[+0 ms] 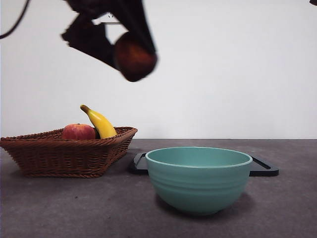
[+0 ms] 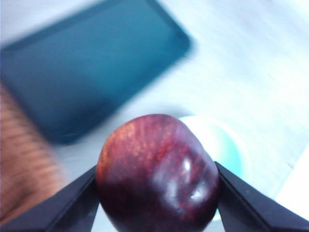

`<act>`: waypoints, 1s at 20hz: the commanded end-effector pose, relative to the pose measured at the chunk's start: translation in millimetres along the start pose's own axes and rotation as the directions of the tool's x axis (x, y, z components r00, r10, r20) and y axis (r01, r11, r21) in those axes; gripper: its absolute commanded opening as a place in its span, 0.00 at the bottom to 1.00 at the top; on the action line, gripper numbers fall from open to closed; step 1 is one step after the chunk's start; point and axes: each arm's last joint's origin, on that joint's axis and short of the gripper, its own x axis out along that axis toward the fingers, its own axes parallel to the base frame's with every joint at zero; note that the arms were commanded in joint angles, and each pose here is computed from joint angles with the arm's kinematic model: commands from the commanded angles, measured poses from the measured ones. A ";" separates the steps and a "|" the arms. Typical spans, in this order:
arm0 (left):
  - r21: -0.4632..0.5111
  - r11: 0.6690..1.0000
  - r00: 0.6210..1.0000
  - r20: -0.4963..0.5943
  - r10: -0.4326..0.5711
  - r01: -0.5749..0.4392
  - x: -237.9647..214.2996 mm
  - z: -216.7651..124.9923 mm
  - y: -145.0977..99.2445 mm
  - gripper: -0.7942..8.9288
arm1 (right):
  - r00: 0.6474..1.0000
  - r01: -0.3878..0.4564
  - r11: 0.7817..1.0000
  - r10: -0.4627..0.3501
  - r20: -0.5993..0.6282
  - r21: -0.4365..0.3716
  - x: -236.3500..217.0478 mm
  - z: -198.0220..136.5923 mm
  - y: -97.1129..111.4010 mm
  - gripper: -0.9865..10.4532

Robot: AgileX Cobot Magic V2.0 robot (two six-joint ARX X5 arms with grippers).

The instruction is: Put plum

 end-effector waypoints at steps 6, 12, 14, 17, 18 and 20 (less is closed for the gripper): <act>0.152 0.982 0.988 -0.126 -0.092 0.111 59.2 -4.4 -42.9 0.36 | 1.000 -0.004 1.000 0.004 0.016 -0.006 -2.0 4.6 1.7 0.39; 0.260 0.960 0.972 -0.232 -0.045 0.106 111.9 -21.2 -62.0 0.36 | 1.000 -0.004 1.000 0.004 0.016 -0.006 -2.0 4.6 1.7 0.39; 0.299 0.950 0.968 -0.250 -0.009 0.086 124.6 -26.2 -65.0 0.36 | 1.000 -0.004 1.000 0.004 0.016 -0.006 -2.0 4.6 1.7 0.39; 0.333 0.941 0.962 -0.273 0.027 0.068 139.2 -32.8 -67.5 0.36 | 1.000 -0.004 1.000 0.004 0.016 -0.006 -2.0 4.6 1.7 0.39; 0.340 0.938 0.959 -0.279 0.039 0.061 142.8 -34.4 -67.3 0.36 | 1.000 -0.004 1.000 0.004 0.016 -0.006 -2.0 4.6 1.7 0.39; 0.345 0.937 0.956 -0.290 0.047 0.059 147.2 -36.9 -67.8 0.36 | 1.000 -0.004 1.000 0.004 0.016 -0.006 -2.0 4.6 1.7 0.39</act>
